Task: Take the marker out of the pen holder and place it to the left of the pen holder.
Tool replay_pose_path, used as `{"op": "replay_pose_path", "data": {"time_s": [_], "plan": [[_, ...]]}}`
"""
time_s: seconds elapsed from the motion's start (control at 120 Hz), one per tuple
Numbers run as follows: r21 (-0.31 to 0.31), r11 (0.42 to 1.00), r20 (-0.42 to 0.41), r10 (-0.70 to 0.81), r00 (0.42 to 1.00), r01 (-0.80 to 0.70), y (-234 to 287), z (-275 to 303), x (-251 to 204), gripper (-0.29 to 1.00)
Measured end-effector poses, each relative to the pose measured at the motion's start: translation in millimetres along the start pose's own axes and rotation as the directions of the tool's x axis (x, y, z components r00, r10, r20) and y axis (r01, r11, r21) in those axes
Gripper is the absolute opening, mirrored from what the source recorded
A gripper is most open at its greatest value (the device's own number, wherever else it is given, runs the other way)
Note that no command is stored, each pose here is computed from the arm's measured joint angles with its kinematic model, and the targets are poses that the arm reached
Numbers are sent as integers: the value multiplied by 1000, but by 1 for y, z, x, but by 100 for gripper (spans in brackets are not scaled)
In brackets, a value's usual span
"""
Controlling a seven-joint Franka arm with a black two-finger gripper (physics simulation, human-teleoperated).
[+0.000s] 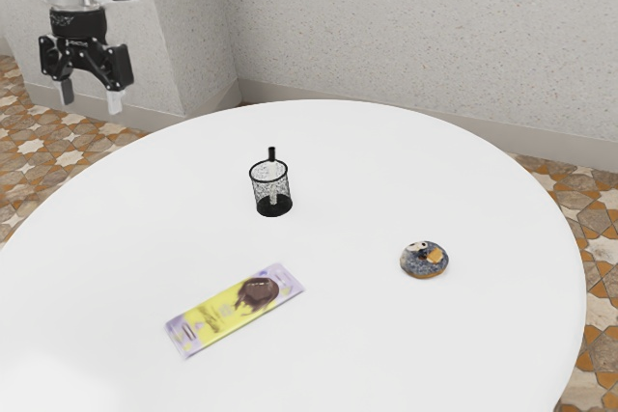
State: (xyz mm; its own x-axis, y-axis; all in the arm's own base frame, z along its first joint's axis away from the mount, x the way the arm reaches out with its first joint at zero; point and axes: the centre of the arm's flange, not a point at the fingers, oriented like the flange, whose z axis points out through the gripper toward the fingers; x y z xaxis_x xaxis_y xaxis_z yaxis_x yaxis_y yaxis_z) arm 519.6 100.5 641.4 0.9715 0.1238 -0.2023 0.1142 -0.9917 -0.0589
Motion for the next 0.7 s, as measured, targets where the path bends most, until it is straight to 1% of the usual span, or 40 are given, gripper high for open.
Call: {"op": "replay_pose_path", "data": {"time_s": [0.1, 0.167, 0.2, 0.258, 0.292, 0.375, 0.567, 0.625, 0.7], "plan": [[4, 1000, -46, -14, 999, 14, -8, 1, 6, 70], [16, 1000, -64, -10, 998, 11, -6, 18, 35, 70], [29, 999, -71, 16, 997, -14, 11, 29, 55, 70], [49, 994, -80, 101, 992, -97, 68, 52, 88, 70], [60, 990, -82, 132, 988, -127, 92, 68, 107, 70], [74, 987, -109, 149, 983, -141, 112, 114, 153, 70], [97, 983, -238, 173, 956, -154, 129, 182, 217, 70], [108, 981, -295, 189, 937, -164, 131, 204, 238, 70], [113, 978, -382, 204, 901, -173, 132, 217, 255, 70]]}}
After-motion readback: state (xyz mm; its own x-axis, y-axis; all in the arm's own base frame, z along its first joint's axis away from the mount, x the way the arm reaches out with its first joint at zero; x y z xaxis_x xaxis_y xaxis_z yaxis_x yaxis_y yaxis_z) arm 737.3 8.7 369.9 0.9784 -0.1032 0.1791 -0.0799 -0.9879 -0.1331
